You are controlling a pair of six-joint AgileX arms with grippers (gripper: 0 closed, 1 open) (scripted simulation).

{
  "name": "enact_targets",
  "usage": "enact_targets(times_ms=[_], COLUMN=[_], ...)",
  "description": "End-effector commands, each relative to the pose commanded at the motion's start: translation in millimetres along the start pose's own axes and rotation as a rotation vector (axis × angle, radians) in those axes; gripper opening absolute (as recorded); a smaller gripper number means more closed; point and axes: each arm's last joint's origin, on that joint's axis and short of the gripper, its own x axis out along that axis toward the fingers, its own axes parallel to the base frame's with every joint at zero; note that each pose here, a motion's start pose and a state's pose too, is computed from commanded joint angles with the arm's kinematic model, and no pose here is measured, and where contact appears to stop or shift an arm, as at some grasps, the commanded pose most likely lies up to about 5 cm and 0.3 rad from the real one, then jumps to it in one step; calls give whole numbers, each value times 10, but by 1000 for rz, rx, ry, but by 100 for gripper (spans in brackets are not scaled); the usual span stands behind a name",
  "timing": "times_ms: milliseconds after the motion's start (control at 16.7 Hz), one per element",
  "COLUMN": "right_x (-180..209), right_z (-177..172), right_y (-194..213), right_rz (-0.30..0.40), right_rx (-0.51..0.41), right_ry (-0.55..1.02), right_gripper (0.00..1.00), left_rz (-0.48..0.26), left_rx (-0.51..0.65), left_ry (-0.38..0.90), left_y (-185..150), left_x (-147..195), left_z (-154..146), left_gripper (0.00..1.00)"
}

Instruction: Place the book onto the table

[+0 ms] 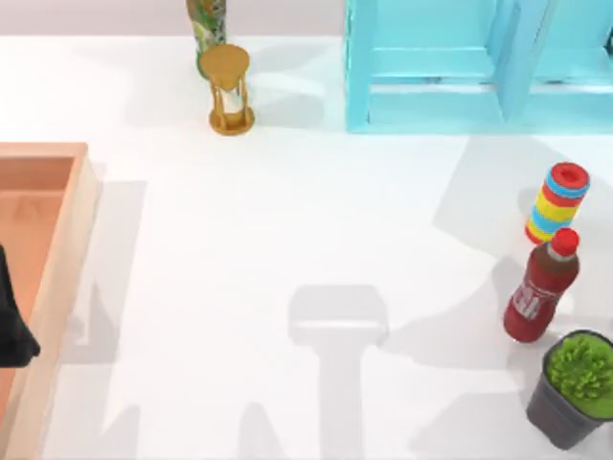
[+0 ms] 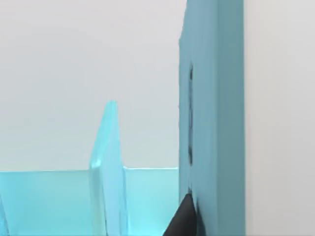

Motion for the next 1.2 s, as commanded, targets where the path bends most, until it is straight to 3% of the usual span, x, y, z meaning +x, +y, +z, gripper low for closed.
enact_targets(times_ms=[300, 600, 900, 1200], right_x=[120, 449, 435, -196], right_z=[-96, -297, -557, -925], right_y=[151, 990, 2386, 3670], right_rz=[6, 77, 233, 374], right_rx=[-10, -152, -472, -924], right_ry=[33, 103, 147, 136], right_gripper=[0, 0, 0, 0], left_rz=[0, 0, 0, 0], left_rx=[0, 0, 0, 0], left_ry=[0, 0, 0, 0], left_y=[0, 0, 0, 0], left_x=[0, 0, 0, 0], left_z=[0, 0, 0, 0], left_gripper=[100, 100, 100, 100])
